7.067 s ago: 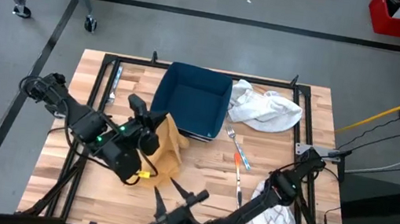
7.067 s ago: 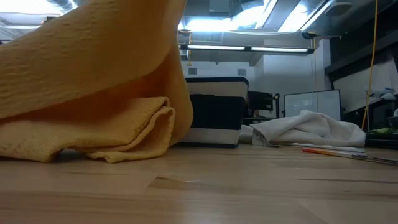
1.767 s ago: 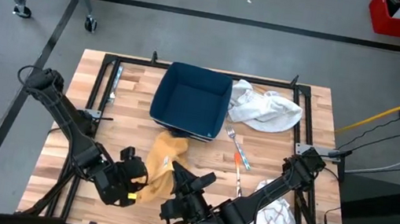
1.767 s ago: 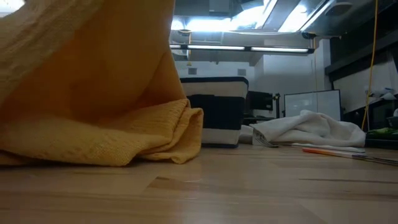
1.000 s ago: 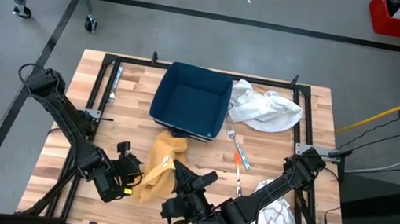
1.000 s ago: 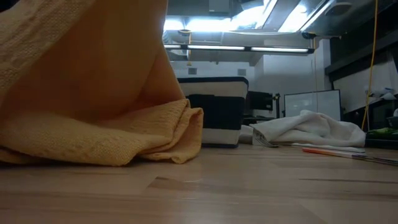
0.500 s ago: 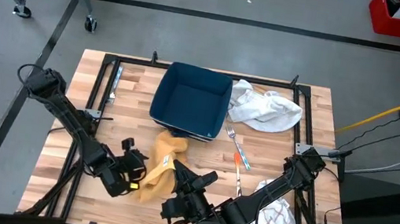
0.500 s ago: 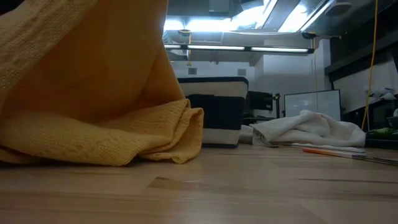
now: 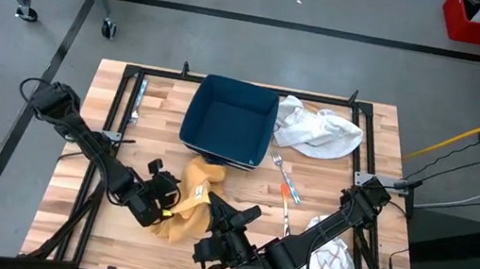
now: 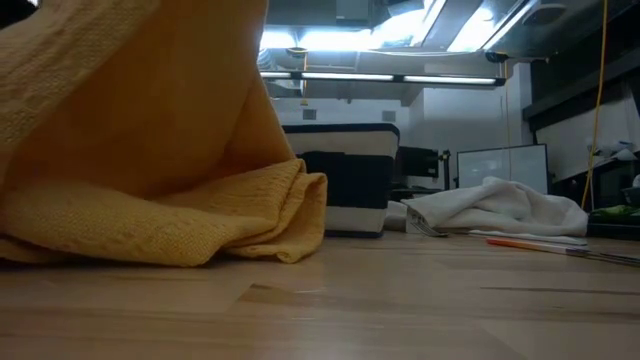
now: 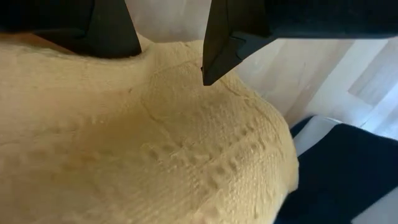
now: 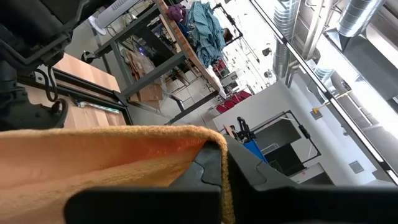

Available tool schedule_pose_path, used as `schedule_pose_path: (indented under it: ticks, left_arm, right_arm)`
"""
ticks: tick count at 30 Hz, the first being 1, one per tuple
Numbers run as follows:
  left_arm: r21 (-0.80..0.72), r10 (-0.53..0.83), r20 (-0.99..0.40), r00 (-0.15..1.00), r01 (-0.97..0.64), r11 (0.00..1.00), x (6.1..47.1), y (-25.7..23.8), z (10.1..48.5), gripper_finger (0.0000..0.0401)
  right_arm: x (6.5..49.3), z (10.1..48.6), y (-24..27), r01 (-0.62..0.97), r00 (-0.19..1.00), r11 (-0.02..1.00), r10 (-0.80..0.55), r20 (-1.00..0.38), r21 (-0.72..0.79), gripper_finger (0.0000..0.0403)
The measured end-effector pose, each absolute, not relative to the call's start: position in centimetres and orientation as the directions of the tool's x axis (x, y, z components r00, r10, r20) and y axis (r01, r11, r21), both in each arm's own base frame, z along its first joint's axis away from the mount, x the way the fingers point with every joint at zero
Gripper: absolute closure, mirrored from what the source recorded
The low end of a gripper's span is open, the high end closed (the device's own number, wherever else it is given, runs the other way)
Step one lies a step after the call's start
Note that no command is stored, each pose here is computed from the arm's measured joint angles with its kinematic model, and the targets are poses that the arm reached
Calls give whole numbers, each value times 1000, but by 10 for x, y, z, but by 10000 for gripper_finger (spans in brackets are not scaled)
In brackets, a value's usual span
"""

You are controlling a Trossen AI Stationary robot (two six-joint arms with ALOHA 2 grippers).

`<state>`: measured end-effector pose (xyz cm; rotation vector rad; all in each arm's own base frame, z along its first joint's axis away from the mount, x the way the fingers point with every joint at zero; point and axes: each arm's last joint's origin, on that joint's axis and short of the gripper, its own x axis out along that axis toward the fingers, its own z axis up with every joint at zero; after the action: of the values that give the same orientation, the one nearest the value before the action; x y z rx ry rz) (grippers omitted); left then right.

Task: Fold towel
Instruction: Fold the yellow towel

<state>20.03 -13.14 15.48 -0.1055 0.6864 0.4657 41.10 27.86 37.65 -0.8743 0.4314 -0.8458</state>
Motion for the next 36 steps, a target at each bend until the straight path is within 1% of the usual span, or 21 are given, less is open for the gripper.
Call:
schedule_pose_path:
  ticks: [4,6,8,12,13,14,16,19,23,27,31,36]
  left_arm:
    - [59,393,-646,655,-470,881,199,-126,150,247]
    - [43,394,-644,656,-483,875,200,-125,150,259]
    - [51,394,-644,656,-477,877,200,-125,150,285]
    - [54,391,-644,658,-470,881,199,-126,150,369]
    - [54,387,-644,660,-466,883,199,-127,150,385]
    - [52,384,-644,662,-463,885,198,-128,150,391]
    - [41,375,-644,667,-459,887,196,-131,150,391]
    - [-13,333,-646,687,-446,895,193,-138,160,398]
    - [-56,259,-636,727,-378,924,187,-149,198,399]
    - [-46,209,-628,750,-304,951,171,-151,257,400]
    - [-34,186,-604,775,-258,965,151,-138,315,400]
    - [-29,165,-522,837,-211,977,129,-113,381,400]
  right_arm:
    - [411,377,279,466,608,357,-794,0,-810,398]
    - [411,377,279,466,608,357,-794,0,-809,397]
    - [411,377,279,466,608,357,-794,0,-809,398]
    - [411,377,279,466,608,357,-794,0,-810,399]
    - [411,377,279,466,608,357,-794,0,-810,399]
    - [411,377,279,466,608,357,-794,0,-809,398]
    - [410,378,278,467,609,358,-793,0,-809,398]
    - [408,383,276,472,609,363,-793,0,-803,399]
    - [401,397,271,493,609,378,-794,0,-784,399]
    - [393,414,263,515,605,392,-796,0,-762,400]
    - [385,434,249,540,595,400,-804,0,-741,399]
    - [380,459,218,586,555,390,-832,0,-710,400]
